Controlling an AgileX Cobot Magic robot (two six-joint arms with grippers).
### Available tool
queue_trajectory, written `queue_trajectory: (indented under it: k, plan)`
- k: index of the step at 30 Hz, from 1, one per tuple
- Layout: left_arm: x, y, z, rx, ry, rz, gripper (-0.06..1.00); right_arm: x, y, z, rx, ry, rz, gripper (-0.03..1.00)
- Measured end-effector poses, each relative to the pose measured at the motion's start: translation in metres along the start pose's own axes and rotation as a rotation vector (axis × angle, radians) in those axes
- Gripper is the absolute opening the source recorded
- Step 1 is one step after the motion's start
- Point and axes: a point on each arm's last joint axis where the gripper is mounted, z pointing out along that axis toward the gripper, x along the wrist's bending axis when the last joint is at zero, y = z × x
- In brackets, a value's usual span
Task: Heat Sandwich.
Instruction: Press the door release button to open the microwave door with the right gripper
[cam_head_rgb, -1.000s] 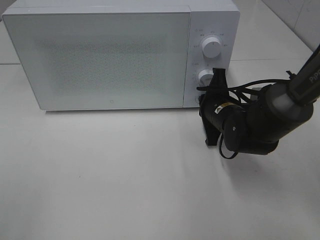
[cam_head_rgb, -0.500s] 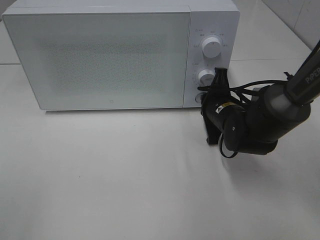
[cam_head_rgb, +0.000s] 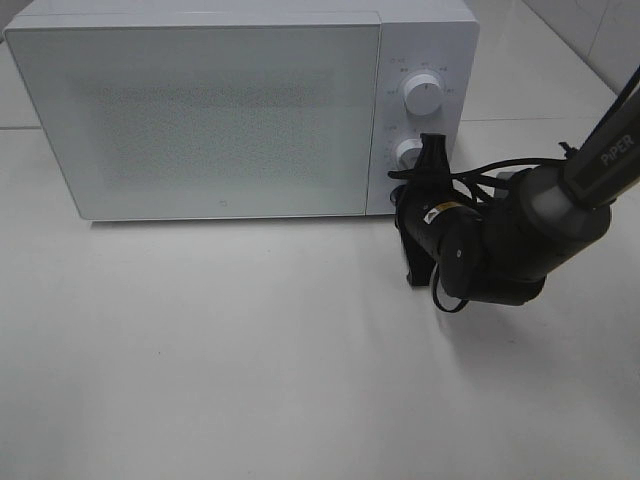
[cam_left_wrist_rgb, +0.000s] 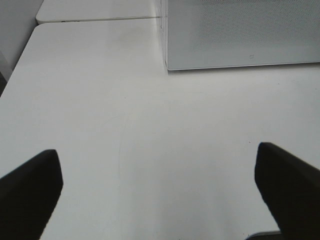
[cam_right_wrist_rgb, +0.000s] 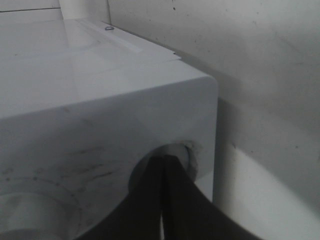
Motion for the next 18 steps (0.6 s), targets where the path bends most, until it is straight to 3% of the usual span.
queue_trajectory:
  k: [18]
  plan:
    - [0.0, 0.0, 0.0, 0.0, 0.0, 0.0, 0.99, -0.002, -0.0065, 0.0103, -0.038, 0.005, -0.008, 0.01]
